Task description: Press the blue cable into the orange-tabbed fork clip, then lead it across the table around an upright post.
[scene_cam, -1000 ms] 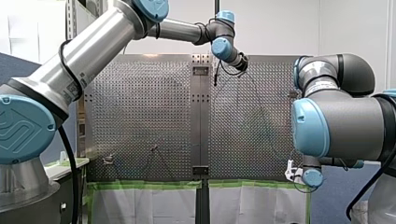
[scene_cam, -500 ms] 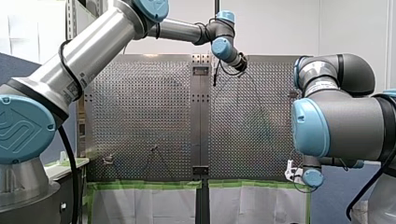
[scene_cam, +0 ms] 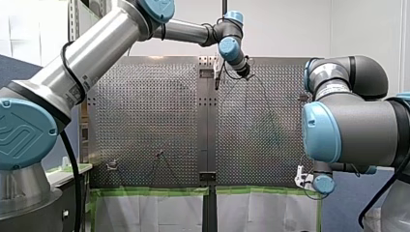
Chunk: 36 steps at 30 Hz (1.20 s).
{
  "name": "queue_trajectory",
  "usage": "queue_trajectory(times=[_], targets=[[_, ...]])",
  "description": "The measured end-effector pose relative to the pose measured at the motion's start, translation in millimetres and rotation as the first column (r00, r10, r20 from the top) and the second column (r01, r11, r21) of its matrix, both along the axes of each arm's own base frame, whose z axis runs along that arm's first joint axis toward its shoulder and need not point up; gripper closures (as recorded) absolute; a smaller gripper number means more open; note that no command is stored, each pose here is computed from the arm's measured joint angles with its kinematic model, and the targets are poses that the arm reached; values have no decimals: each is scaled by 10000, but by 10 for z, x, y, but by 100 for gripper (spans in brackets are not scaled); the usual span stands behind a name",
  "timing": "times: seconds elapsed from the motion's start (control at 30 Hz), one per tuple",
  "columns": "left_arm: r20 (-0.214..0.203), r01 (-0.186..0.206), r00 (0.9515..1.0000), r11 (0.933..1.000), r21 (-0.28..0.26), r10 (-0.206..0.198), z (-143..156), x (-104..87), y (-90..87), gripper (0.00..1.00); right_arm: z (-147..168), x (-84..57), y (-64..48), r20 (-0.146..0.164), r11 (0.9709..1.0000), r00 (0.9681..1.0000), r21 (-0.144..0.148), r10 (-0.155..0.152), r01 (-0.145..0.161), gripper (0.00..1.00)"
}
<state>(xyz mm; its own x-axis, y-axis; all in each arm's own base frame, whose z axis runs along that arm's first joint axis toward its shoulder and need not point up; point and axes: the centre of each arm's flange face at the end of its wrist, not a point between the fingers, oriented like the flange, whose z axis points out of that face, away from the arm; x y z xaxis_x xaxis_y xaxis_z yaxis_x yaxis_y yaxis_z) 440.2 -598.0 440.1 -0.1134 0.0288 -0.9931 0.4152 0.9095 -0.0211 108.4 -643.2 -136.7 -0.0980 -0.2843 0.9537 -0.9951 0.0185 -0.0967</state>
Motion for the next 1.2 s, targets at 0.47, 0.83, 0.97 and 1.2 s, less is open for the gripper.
queue_trajectory(times=[0.47, 0.83, 0.97, 1.2], targets=[[1, -1042, 9946, 9943, 212, 1042, 23, -16, 91, 0, -1, -2, -1, 8, 10000, 10000, 0, 20, -20, 100], [60, -1385, 9904, 9900, 278, 1384, 33, -14, 121, 0, -3, -2, 2, 10, 10000, 10000, 17, 21, -21, 100], [62, -1385, 9904, 9900, 280, 1383, 34, -14, 121, 0, -3, -2, 2, 9, 10000, 10000, 19, 20, -20, 100], [81, -1398, 9902, 9897, 306, 1396, 38, -14, 123, 0, -3, -1, 2, 13, 10000, 10000, 19, 31, -31, 100]])
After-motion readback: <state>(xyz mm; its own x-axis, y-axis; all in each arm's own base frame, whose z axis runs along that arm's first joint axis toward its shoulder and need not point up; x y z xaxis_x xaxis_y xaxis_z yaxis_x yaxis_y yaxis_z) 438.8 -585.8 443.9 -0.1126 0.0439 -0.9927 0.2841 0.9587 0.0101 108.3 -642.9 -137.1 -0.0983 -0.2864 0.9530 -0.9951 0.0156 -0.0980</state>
